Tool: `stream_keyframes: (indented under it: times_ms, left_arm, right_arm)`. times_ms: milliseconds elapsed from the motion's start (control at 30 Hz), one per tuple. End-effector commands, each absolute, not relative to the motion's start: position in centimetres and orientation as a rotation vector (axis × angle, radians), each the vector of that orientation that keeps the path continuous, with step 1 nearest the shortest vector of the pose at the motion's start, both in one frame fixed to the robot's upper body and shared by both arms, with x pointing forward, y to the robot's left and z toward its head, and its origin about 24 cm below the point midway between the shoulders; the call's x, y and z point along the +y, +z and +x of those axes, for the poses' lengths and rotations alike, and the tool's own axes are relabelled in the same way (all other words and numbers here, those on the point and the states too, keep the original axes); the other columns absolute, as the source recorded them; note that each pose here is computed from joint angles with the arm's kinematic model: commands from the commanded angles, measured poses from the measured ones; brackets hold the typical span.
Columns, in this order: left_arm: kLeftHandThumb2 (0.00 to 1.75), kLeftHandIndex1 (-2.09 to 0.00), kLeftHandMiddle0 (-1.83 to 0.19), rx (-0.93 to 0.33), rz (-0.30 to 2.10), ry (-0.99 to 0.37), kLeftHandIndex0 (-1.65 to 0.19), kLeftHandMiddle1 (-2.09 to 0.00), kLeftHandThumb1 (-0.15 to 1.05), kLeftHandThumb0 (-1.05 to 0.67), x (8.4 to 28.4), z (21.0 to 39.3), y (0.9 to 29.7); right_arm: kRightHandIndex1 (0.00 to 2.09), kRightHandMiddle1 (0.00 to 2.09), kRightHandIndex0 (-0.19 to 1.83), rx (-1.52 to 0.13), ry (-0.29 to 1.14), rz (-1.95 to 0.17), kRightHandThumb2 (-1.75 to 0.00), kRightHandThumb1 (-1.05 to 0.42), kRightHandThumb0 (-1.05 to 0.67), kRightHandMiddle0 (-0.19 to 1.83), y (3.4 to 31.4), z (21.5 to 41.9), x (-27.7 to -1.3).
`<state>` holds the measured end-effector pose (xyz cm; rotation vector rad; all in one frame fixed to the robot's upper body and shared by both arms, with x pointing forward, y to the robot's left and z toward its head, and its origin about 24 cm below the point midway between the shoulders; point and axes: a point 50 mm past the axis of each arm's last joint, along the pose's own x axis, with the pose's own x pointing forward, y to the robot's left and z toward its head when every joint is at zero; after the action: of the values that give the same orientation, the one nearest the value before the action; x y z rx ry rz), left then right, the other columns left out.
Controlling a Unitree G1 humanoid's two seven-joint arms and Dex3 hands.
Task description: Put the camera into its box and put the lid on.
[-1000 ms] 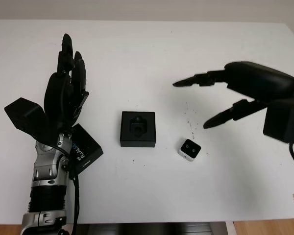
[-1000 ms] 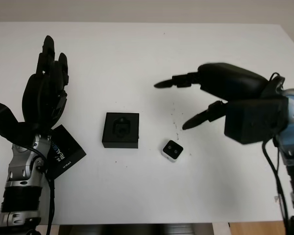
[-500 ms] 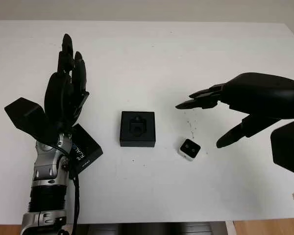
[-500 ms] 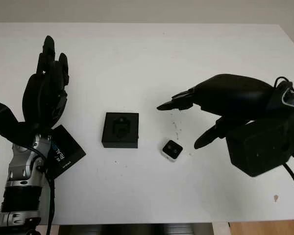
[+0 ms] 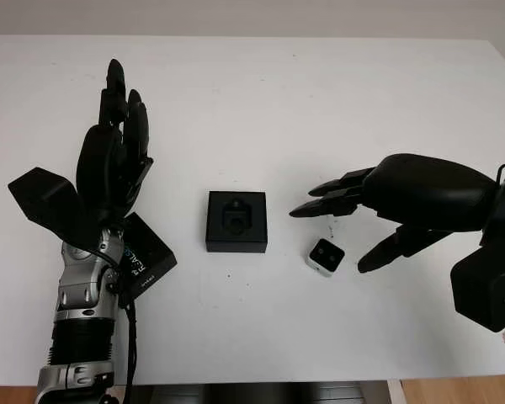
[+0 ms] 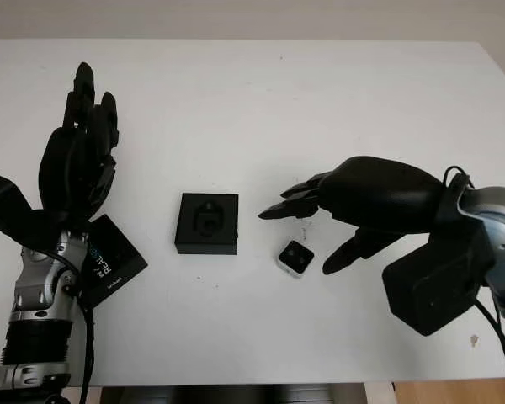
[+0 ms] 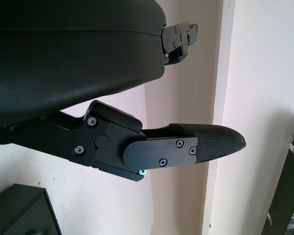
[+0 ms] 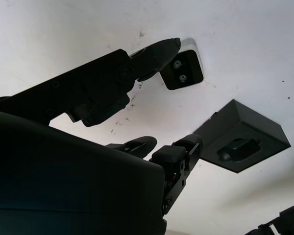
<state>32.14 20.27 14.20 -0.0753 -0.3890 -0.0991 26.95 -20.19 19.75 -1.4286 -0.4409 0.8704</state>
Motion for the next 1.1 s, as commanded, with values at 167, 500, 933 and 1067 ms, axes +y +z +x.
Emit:
stream_keyframes:
  times_ms: [167, 500, 933, 1067]
  left_arm:
    - [0.5, 0.0, 0.19, -0.401, -0.073, -0.098, 0.19, 0.0, 1.05, -0.76, 20.4, 32.1, 14.5]
    - [0.49, 0.0, 0.19, -0.402, -0.071, -0.1, 0.19, 0.0, 1.05, -0.76, 20.5, 32.0, 14.5]
    - [0.49, 0.0, 0.19, -0.399, -0.076, -0.101, 0.19, 0.0, 1.05, -0.77, 20.4, 32.1, 14.5]
    - [0.49, 0.0, 0.19, -0.402, -0.074, -0.099, 0.19, 0.0, 1.05, -0.77, 20.4, 32.1, 14.5]
  right_arm:
    - [0.11, 0.13, 0.47, -0.428, 0.893, -1.422, -0.06, -0.8, -0.39, 0.5, 18.5, 26.9, -20.3]
    - [0.15, 0.6, 0.45, -0.394, 0.897, -1.447, -0.05, -0.81, -0.38, 0.26, 17.8, 27.3, -20.6]
    - [0.31, 0.98, 0.46, -0.401, 0.884, -1.426, -0.06, -0.81, -0.35, 0.11, 16.9, 27.7, -20.9]
    - [0.45, 0.98, 0.37, -0.384, 0.879, -1.439, -0.06, -0.86, -0.36, 0.1, 16.9, 27.7, -20.8]
